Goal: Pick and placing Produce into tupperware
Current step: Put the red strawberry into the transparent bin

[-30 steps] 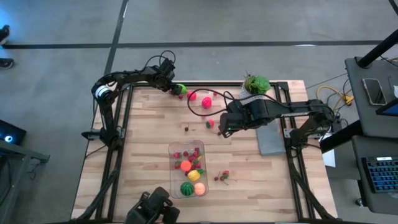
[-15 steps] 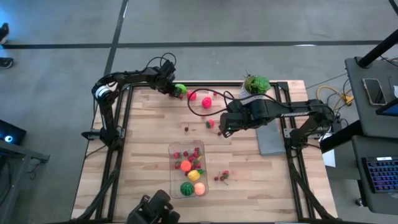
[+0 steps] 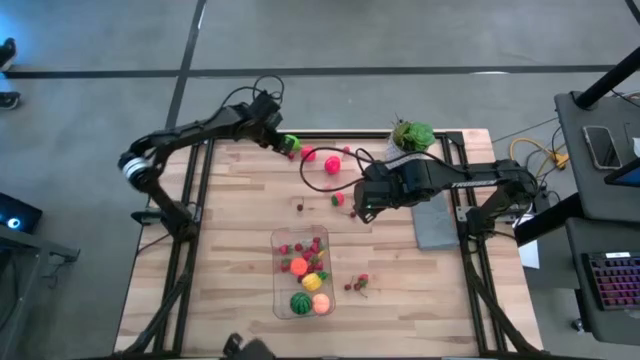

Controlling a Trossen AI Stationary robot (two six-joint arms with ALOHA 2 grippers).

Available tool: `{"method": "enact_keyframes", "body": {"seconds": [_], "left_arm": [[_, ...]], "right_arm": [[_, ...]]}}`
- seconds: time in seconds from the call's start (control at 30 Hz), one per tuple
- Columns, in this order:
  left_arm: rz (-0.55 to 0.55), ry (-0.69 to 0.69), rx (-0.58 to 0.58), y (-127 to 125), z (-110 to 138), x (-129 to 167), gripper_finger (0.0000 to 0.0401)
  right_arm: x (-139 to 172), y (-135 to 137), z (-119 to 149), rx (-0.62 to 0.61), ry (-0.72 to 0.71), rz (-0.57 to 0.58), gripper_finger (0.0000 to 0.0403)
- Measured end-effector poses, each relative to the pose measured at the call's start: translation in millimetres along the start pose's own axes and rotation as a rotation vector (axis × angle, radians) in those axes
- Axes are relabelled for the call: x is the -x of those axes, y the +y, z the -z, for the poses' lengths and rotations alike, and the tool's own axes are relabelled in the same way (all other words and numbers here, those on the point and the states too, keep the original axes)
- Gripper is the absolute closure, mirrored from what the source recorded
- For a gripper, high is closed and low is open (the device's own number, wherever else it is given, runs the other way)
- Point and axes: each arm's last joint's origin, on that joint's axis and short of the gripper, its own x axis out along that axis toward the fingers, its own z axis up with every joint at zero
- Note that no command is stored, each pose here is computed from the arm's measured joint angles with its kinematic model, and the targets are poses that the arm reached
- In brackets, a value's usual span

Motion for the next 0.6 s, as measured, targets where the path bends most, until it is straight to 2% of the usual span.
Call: {"method": "enact_keyframes", "body": {"seconds": [0.17, 0.37, 0.6], "left_arm": [[0.093, -0.052, -0.052, -36, 18, 50, 0.0274], [0.283, -0.101, -0.094, -87, 54, 106, 0.0273], [0.453, 0.003, -0.115, -139, 104, 132, 0.0273]], "right_arm": [[-1, -2, -2, 0.064, -0.010, 0.008, 0.0145], [-1, -5, -6, 0.124, -0.021, 0.013, 0.0145], [0, -6, -7, 0.191, -0.025, 0.009, 0.0145]]}}
